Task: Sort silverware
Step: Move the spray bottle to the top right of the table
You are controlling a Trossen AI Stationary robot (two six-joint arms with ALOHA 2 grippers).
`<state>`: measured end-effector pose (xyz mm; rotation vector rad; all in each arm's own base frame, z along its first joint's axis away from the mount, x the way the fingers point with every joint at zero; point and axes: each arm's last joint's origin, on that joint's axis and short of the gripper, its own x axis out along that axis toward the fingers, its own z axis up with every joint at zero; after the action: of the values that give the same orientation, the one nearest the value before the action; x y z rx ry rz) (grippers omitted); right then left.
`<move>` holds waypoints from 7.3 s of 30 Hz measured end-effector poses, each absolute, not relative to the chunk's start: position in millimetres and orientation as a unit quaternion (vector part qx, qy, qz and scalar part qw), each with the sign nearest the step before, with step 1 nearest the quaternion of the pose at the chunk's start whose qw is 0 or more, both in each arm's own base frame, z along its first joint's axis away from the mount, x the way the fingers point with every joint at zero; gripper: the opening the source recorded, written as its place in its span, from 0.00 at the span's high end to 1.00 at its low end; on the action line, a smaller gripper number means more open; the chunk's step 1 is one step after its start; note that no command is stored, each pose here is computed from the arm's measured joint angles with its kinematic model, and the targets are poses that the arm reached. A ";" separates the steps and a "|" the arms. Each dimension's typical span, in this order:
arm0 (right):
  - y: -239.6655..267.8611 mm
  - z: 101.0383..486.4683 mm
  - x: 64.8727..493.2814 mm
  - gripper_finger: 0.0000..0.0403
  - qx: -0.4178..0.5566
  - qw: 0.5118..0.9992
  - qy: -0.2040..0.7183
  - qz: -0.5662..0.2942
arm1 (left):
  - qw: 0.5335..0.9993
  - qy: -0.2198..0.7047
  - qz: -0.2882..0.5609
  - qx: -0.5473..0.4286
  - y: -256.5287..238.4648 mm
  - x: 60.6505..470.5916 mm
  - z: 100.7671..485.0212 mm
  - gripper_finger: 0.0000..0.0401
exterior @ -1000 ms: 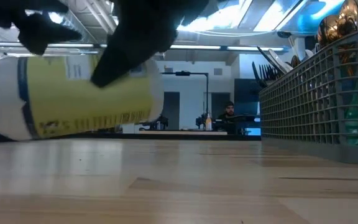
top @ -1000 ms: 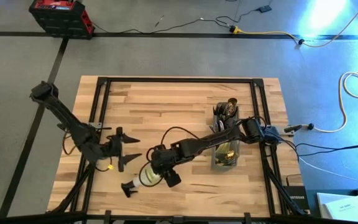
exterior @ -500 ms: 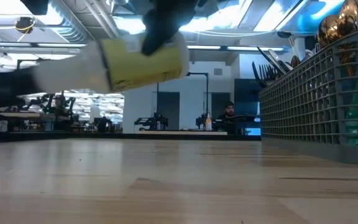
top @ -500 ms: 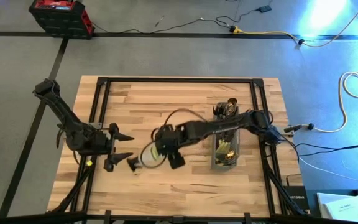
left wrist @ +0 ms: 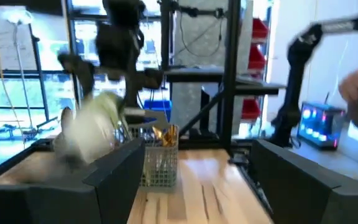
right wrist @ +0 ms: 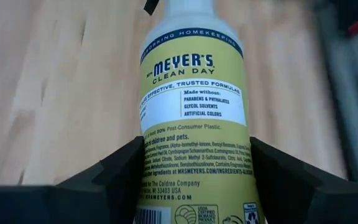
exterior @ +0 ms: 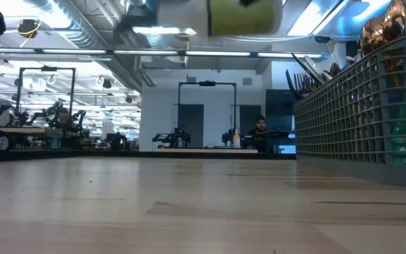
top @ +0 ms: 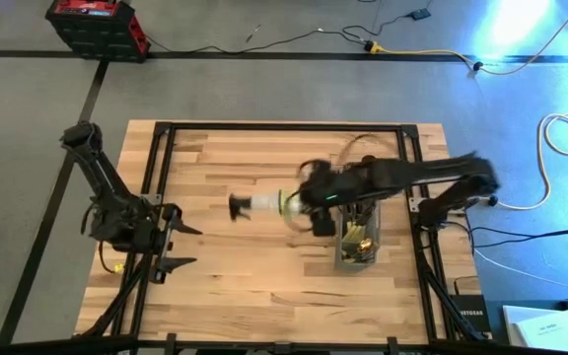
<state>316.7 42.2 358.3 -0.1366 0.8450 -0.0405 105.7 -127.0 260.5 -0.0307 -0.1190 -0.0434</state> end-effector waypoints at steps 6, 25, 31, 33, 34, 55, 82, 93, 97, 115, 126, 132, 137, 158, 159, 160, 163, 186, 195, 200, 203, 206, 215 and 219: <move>35.7 355.4 276.4 0.41 0.027 0.982 0.185 -0.040 | 0.997 -0.005 0.070 0.015 -123.4 122.9 238.7 0.30; 42.7 305.8 303.9 0.41 0.131 0.991 0.016 0.017 | 0.978 -0.034 0.162 0.128 -59.6 217.4 269.6 0.30; 42.8 300.4 308.6 0.41 0.130 0.991 0.020 0.005 | 0.971 -0.038 0.160 0.173 -48.6 234.1 299.8 0.30; 42.4 301.9 308.6 0.41 0.131 0.991 0.012 0.000 | 0.972 -0.045 0.162 0.166 -45.6 239.1 306.4 0.30; 42.2 302.1 308.6 0.41 0.131 0.991 0.011 -0.003 | 0.972 -0.046 0.162 0.164 -44.8 241.6 307.9 0.30; 42.0 296.5 309.6 0.41 0.119 0.992 0.032 -0.011 | 0.979 -0.050 0.145 0.138 -46.2 257.2 309.3 0.30; 45.3 300.0 331.1 0.41 0.087 0.996 0.004 -0.006 | 0.988 -0.061 0.112 0.089 -48.5 257.2 309.7 0.30; 39.1 304.2 335.2 0.41 0.092 0.995 -0.022 0.016 | 0.987 -0.054 0.114 0.095 -48.6 258.0 306.5 0.30; 33.8 303.0 340.7 0.40 0.095 0.994 -0.027 0.036 | 0.988 -0.056 0.112 0.095 -49.1 259.5 305.7 0.30; 35.4 304.6 358.1 0.25 0.085 0.994 -0.026 0.056 | 0.991 -0.061 0.090 0.082 -52.3 263.6 302.8 0.30; 35.1 304.2 358.6 0.36 0.086 0.995 -0.018 0.048 | 0.986 -0.078 0.099 0.108 -49.9 255.4 312.8 0.30; 34.0 309.9 351.3 0.37 0.087 0.995 0.003 0.042 | 0.977 -0.154 0.095 0.114 -45.7 219.4 348.5 0.30; 30.9 327.4 328.0 0.37 0.068 0.997 0.032 0.018 | 0.981 -0.150 0.080 0.098 -42.6 190.9 360.7 0.30; -25.1 355.6 189.6 0.37 0.035 0.956 0.106 -0.272 | 0.999 -0.024 0.018 0.031 -62.5 226.8 287.9 0.30; -30.0 351.8 183.3 0.37 0.039 0.952 0.103 -0.285 | 0.999 -0.027 0.017 0.025 -62.8 227.4 284.6 0.30; -34.5 348.5 177.3 0.37 0.045 0.948 0.098 -0.299 | 0.999 -0.026 0.017 0.023 -62.9 227.7 280.5 0.30; -47.6 340.1 159.8 0.37 0.059 0.932 0.069 -0.351 | 1.000 -0.019 0.017 0.017 -63.0 228.6 270.8 0.30; -114.7 215.8 105.7 0.37 0.224 0.716 0.028 -0.661 | 0.999 0.046 0.018 -0.002 -68.9 247.0 238.7 0.30; -109.3 182.2 97.2 0.37 0.213 0.683 0.070 -0.695 | 0.999 0.044 0.018 -0.008 -69.1 247.7 238.5 0.30; -106.7 168.6 92.3 0.37 0.210 0.661 0.069 -0.717 | 0.999 0.043 0.020 -0.008 -68.1 248.0 238.6 0.30; -106.3 163.0 91.5 0.37 0.213 0.655 0.073 -0.721 | 0.999 0.043 0.020 -0.008 -68.1 248.0 238.6 0.30; -108.3 159.5 93.9 0.37 0.212 0.653 0.083 -0.722 | 0.999 0.043 0.020 -0.008 -68.2 248.0 238.7 0.30; -134.7 139.8 103.3 0.37 0.238 0.653 0.119 -0.709 | 0.999 0.043 0.020 -0.008 -68.2 248.0 238.6 0.30; -148.6 129.4 103.0 0.37 0.252 0.644 0.155 -0.705 | 0.999 0.043 0.020 -0.008 -68.1 248.0 238.7 0.30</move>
<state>103.0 -148.6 129.4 0.5748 0.3541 -1.6063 248.0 -68.1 238.7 -0.0152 0.0865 0.0394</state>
